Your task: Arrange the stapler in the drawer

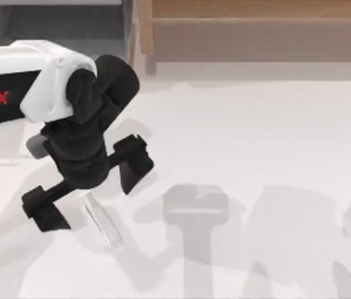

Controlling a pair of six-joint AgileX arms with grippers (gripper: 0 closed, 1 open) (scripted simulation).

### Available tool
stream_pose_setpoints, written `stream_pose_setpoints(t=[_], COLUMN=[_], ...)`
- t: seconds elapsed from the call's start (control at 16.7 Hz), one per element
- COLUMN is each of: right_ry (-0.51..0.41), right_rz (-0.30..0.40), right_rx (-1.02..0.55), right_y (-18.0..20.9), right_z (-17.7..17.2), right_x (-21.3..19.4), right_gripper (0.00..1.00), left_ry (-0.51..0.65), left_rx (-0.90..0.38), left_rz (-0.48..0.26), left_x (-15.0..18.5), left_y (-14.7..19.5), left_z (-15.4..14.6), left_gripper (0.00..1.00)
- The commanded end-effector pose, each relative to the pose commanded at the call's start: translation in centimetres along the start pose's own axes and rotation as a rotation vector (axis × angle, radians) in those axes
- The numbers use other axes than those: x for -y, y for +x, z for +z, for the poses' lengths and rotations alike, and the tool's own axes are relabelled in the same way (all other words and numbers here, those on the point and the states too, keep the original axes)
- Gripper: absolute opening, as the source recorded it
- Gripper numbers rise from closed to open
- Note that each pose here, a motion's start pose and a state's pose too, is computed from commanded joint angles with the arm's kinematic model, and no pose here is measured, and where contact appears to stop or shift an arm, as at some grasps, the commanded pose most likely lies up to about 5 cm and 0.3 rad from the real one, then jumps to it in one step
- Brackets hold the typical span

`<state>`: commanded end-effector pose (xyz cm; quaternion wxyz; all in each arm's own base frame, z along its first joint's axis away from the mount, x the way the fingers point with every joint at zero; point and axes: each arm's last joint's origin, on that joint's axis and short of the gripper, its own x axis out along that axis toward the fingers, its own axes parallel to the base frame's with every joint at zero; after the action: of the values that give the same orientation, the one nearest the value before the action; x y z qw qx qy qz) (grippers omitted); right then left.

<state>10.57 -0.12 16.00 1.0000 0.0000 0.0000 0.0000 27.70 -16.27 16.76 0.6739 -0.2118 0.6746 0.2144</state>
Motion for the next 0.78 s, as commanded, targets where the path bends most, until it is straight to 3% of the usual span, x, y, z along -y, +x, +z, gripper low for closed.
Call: stream_pose_setpoints(t=[0.3, 0.78], right_ry=[0.0, 0.0], right_rz=[0.0, 0.0], right_rx=[0.0, 0.0], right_y=[0.0, 0.0], right_z=[0.0, 0.0], right_x=[0.0, 0.0], right_gripper=[1.0, 1.0], left_ry=[-0.003, 0.0], left_rx=[0.001, 0.0], left_rz=[-0.001, 0.0], left_x=[-0.1, 0.0], left_y=[0.1, 5.0], left_z=[0.1, 0.0], left_gripper=[1.0, 1.0])
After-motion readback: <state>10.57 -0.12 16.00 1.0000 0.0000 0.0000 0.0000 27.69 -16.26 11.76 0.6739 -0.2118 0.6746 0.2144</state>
